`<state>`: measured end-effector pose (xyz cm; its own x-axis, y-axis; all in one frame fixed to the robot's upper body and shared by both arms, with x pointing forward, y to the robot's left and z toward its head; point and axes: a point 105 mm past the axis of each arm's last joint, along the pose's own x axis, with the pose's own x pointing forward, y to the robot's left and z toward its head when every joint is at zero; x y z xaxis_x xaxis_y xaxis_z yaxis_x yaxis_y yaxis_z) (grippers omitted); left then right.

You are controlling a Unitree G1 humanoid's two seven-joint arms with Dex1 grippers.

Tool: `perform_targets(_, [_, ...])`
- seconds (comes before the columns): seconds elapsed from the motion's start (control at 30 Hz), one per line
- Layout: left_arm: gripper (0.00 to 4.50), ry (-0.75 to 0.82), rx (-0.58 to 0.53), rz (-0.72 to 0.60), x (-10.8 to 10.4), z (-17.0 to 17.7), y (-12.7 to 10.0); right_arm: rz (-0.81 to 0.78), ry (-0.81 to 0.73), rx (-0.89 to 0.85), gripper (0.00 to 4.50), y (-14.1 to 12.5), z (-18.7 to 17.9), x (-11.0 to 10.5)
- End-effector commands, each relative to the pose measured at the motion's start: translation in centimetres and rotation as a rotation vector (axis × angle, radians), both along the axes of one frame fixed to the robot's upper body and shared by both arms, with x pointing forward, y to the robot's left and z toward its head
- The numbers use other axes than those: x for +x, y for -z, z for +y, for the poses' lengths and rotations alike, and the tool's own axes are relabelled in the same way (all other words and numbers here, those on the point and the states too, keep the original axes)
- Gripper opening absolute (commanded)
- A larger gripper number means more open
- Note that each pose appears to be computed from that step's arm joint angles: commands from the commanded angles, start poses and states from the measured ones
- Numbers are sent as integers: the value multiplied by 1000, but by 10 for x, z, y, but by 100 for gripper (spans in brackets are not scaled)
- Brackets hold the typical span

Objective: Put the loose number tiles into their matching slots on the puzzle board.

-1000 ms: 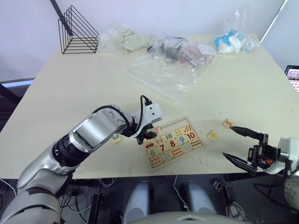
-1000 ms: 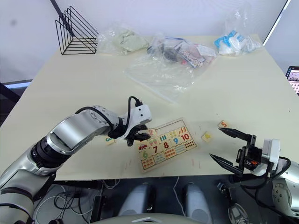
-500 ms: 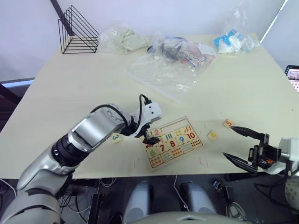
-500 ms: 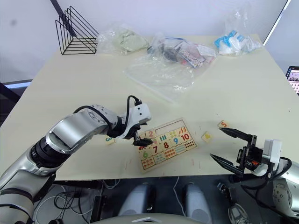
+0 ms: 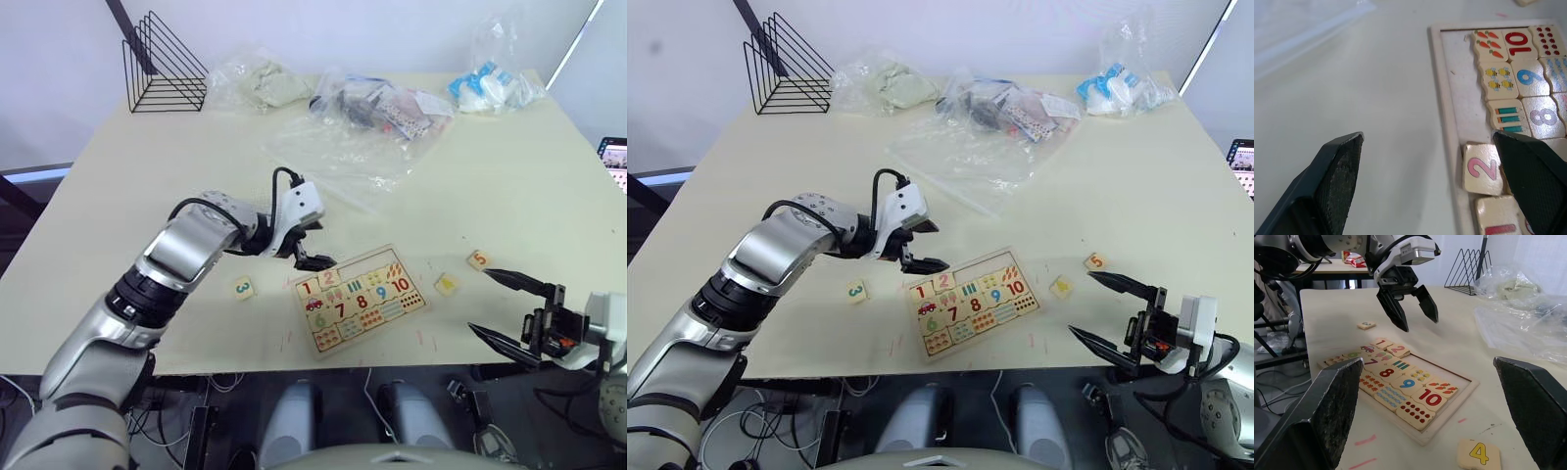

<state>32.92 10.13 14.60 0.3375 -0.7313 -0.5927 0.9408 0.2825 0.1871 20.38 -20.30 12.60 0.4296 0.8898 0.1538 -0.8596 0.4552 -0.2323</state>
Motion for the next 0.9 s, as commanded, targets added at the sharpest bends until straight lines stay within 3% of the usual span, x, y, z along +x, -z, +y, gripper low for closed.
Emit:
perform_targets(0.03, [397, 56, -41, -65, 5, 6, -5, -27, 43, -17, 450, -5, -10, -3])
perform_targets(0.23, [209, 136, -14, -36, 2, 15, 12, -23, 77, -19, 450, -4, -15, -8])
perform_targets(0.3, [116, 161, -6, -26, 1, 17, 15, -20, 88, -21, 450, -4, -17, -10])
perform_targets(0.4, [15, 191, 12, -13, 0, 18, 21, -17, 107, -24, 450, -3, -21, -12])
perform_targets(0.9, [15, 256, 18, -8, 2, 11, 29, -22, 144, -38, 450, -2, -28, -17])
